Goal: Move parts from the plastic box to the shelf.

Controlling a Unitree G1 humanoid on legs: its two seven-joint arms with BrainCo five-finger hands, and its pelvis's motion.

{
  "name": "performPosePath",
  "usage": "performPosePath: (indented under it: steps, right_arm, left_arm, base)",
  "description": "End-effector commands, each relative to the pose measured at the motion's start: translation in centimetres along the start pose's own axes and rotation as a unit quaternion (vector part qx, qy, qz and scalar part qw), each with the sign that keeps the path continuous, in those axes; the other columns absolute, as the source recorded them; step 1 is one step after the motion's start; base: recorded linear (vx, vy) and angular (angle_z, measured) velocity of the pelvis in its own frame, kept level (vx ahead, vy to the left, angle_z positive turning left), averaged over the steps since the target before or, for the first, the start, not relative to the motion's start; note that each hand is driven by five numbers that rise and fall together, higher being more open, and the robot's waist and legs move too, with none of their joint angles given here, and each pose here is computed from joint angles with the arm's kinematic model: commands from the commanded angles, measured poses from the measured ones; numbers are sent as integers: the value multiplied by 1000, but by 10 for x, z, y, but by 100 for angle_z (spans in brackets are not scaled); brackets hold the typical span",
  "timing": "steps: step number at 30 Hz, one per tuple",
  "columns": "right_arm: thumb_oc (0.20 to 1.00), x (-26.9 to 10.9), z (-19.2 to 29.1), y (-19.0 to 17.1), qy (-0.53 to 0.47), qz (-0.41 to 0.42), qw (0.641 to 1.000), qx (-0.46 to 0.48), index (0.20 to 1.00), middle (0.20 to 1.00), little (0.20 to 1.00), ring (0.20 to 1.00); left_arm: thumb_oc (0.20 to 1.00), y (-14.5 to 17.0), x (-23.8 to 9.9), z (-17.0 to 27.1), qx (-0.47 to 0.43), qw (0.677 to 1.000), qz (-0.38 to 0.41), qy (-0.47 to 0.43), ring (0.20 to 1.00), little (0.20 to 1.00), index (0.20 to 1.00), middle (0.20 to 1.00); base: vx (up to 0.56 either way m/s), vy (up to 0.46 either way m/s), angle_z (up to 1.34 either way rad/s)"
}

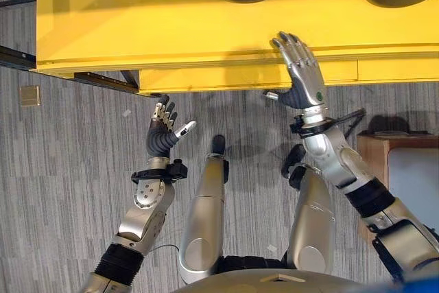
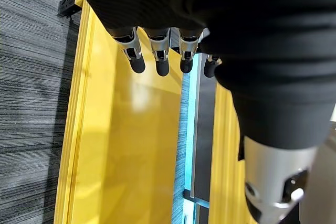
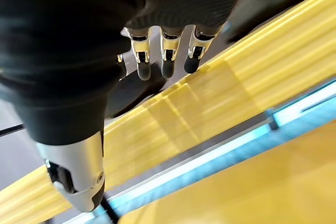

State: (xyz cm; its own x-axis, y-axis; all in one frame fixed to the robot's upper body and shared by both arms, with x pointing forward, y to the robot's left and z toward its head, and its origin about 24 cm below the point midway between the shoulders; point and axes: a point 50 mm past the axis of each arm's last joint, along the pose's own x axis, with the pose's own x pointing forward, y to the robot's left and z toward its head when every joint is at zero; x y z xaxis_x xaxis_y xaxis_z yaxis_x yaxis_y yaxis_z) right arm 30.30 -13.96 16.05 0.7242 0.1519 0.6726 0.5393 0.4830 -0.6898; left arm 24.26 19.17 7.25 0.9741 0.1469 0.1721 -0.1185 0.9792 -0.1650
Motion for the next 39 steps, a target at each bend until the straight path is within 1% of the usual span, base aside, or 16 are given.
performPosePath:
  steps: [1, 6, 18, 29, 39]
  right_arm:
    - [1000, 7, -13, -30, 9, -88, 996, -26, 1000, 1000, 1000, 1000]
    - [1000, 2, -38, -50, 45, -137, 986, -89, 1000, 1000, 1000, 1000]
    - [1000, -8, -80, -72, 138, -193, 960, -146, 1000, 1000, 1000, 1000]
    - [1000, 3, -92, -78, 152, -198, 954, -166, 1000, 1000, 1000, 1000]
    - [1000, 22, -104, -87, 169, -203, 948, -177, 1000, 1000, 1000, 1000]
  left_arm:
    - [1000, 3, -10, 16, 1, 999, 2, -49, 1000, 1000, 1000, 1000]
    - [1000, 2, -11, 18, 2, 999, -7, -53, 1000, 1000, 1000, 1000]
    - [1000, 3, -9, 18, -2, 999, -12, -53, 1000, 1000, 1000, 1000]
    - [1000, 4, -8, 19, -3, 998, -19, -55, 1000, 1000, 1000, 1000]
    - [1000, 4, -8, 19, -10, 998, -24, -54, 1000, 1000, 1000, 1000]
  base:
    - [0, 0, 0]
    - [0, 0, 0]
    - [-1, 0, -1]
    - [0, 0, 0]
    - [0, 0, 0]
